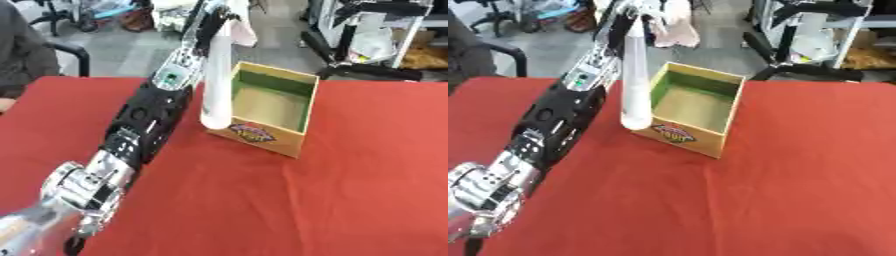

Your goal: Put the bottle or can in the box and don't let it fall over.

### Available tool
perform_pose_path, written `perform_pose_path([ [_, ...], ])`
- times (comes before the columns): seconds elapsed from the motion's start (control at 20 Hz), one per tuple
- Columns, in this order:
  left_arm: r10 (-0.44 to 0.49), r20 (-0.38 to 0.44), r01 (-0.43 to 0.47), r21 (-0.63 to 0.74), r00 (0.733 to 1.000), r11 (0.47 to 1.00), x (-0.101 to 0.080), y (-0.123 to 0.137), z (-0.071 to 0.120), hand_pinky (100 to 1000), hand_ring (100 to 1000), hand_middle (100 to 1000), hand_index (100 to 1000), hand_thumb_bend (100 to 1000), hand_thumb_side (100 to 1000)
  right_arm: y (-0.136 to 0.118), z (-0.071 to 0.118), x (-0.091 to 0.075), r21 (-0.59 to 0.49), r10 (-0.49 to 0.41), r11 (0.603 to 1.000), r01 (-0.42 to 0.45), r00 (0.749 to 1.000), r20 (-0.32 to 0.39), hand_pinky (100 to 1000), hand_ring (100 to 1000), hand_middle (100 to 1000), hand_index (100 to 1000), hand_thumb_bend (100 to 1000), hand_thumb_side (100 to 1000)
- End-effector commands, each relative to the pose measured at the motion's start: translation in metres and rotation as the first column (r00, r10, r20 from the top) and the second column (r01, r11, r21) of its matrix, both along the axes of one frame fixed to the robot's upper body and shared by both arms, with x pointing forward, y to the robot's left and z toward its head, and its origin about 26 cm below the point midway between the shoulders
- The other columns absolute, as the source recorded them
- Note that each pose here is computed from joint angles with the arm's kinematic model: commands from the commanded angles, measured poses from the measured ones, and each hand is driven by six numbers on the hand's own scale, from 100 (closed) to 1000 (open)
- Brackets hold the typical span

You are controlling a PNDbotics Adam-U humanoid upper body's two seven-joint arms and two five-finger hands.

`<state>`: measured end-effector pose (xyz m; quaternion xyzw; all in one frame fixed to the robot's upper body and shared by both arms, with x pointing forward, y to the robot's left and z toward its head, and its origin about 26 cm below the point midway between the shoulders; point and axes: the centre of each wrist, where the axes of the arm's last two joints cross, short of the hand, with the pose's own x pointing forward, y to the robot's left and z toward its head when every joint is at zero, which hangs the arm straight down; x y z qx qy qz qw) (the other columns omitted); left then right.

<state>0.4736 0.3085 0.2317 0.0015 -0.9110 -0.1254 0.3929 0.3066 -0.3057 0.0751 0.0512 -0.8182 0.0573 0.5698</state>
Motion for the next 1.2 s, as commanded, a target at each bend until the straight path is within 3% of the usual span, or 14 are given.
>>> perform_pose_path([
  [0.05,0.024,0.089,-0.024,0.0,0.996,1.0,-0.005,0.014,0.035,507,969,556,676,100,672,0.003,0.013,0.004,-0.008,0.016,1.0,-0.016,0.999,0.034,821,1000,1000,963,100,683],
  [0.35,0.037,0.133,-0.045,0.054,0.99,0.998,-0.01,0.03,0.043,516,973,587,704,100,672,0.014,0.023,0.011,0.0,0.064,0.998,-0.064,0.996,0.06,821,1000,1000,962,100,685],
  [0.6,0.043,0.2,-0.06,0.077,0.979,0.995,-0.015,0.044,0.059,529,949,622,733,100,672,0.036,0.038,0.021,0.005,0.156,0.988,-0.157,0.982,0.102,821,1000,1000,961,100,698],
  [0.8,0.02,0.261,-0.056,0.131,0.965,0.99,-0.016,0.047,0.064,598,907,803,837,100,567,0.05,0.046,0.025,-0.001,0.216,0.976,-0.217,0.969,0.122,820,1000,1000,961,100,719],
  [0.85,0.011,0.272,-0.053,0.148,0.962,0.987,-0.016,0.047,0.063,610,501,832,858,100,585,0.052,0.047,0.026,-0.003,0.223,0.974,-0.225,0.967,0.124,820,1000,1000,961,100,722],
  [0.9,0.004,0.284,-0.054,0.168,0.959,0.984,-0.015,0.047,0.061,650,127,896,901,100,676,0.054,0.048,0.027,-0.005,0.228,0.973,-0.229,0.966,0.125,820,1000,1000,961,100,721],
  [1.0,0.001,0.312,-0.069,0.206,0.95,0.976,-0.015,0.048,0.057,708,100,986,970,258,798,0.055,0.049,0.027,-0.009,0.232,0.972,-0.233,0.964,0.129,820,1000,1000,961,100,725],
  [1.2,0.026,0.294,-0.1,0.241,0.956,0.966,-0.013,0.058,0.044,755,100,1000,1000,395,930,0.054,0.051,0.028,-0.013,0.226,0.974,-0.226,0.966,0.128,820,1000,1000,960,100,727],
])
